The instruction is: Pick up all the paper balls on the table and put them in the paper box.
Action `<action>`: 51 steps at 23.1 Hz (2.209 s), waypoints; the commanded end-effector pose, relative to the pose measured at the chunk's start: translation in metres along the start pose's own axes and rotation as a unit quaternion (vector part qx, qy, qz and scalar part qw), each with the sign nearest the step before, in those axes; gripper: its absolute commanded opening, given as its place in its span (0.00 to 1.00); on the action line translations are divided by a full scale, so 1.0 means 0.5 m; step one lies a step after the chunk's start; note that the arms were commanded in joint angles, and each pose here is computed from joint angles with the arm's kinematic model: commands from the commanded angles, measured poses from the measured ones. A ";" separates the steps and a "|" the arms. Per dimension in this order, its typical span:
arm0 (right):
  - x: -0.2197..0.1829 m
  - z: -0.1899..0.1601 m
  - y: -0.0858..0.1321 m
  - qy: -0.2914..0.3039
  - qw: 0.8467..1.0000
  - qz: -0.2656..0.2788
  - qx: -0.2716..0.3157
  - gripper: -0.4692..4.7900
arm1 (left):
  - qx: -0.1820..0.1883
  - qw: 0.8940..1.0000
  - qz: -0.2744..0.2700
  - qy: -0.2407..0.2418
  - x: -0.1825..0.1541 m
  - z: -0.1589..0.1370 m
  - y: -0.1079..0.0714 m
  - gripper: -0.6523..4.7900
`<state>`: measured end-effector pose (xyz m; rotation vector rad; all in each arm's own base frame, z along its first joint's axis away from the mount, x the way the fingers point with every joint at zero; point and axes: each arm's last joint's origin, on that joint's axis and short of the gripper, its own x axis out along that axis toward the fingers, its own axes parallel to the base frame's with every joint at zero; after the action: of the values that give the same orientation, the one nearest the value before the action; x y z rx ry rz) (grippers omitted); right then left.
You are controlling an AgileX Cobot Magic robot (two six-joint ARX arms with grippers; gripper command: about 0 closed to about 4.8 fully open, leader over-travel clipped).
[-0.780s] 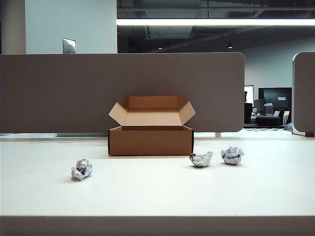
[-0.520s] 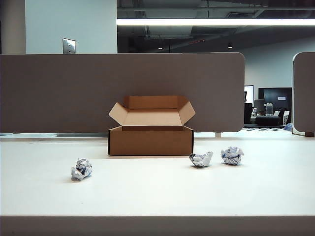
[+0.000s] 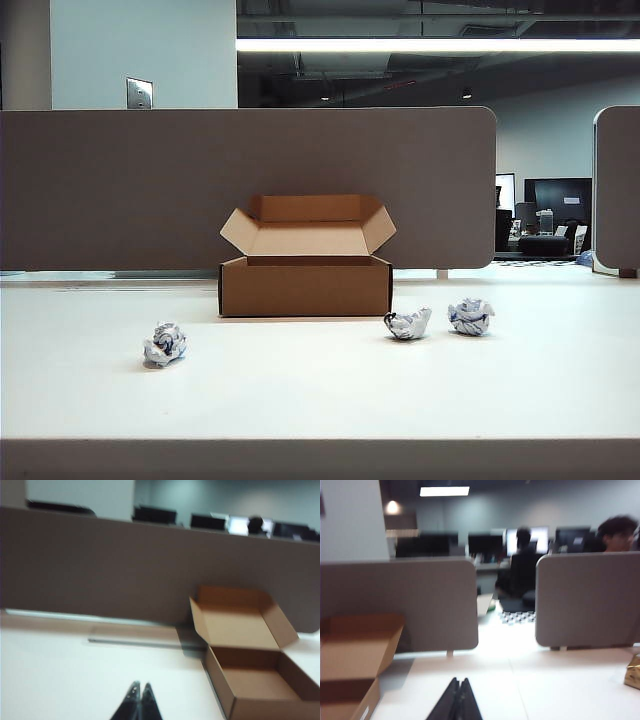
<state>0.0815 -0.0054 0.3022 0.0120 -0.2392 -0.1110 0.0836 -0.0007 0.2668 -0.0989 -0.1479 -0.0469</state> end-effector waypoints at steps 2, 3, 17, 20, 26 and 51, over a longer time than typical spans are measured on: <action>0.085 0.062 0.010 0.039 0.999 0.031 -0.021 0.08 | -0.007 0.997 -0.055 0.062 0.056 0.031 -0.008 0.11; 0.116 0.070 0.015 0.050 0.997 0.052 -0.017 0.08 | -0.009 0.994 -0.074 0.083 0.080 0.039 -0.010 0.11; 0.365 -0.192 0.142 0.296 0.929 0.217 -0.036 0.61 | 0.107 0.889 -0.313 0.316 0.235 -0.099 -0.117 0.36; 0.382 -0.241 0.161 0.334 0.915 0.221 -0.041 0.66 | 0.114 0.867 -0.328 0.358 0.248 -0.141 -0.127 0.36; 0.393 -0.299 0.183 0.357 0.904 0.230 -0.045 0.81 | 0.114 0.835 -0.350 0.409 0.260 -0.193 -0.131 0.52; 0.408 -0.388 0.225 0.433 0.862 0.262 -0.006 0.80 | 0.084 0.799 -0.375 0.463 0.320 -0.268 -0.147 0.57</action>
<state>0.3330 0.0816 0.1618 -0.0234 0.6740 0.4283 0.2561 -0.0930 0.1660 0.1763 0.8090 -0.8602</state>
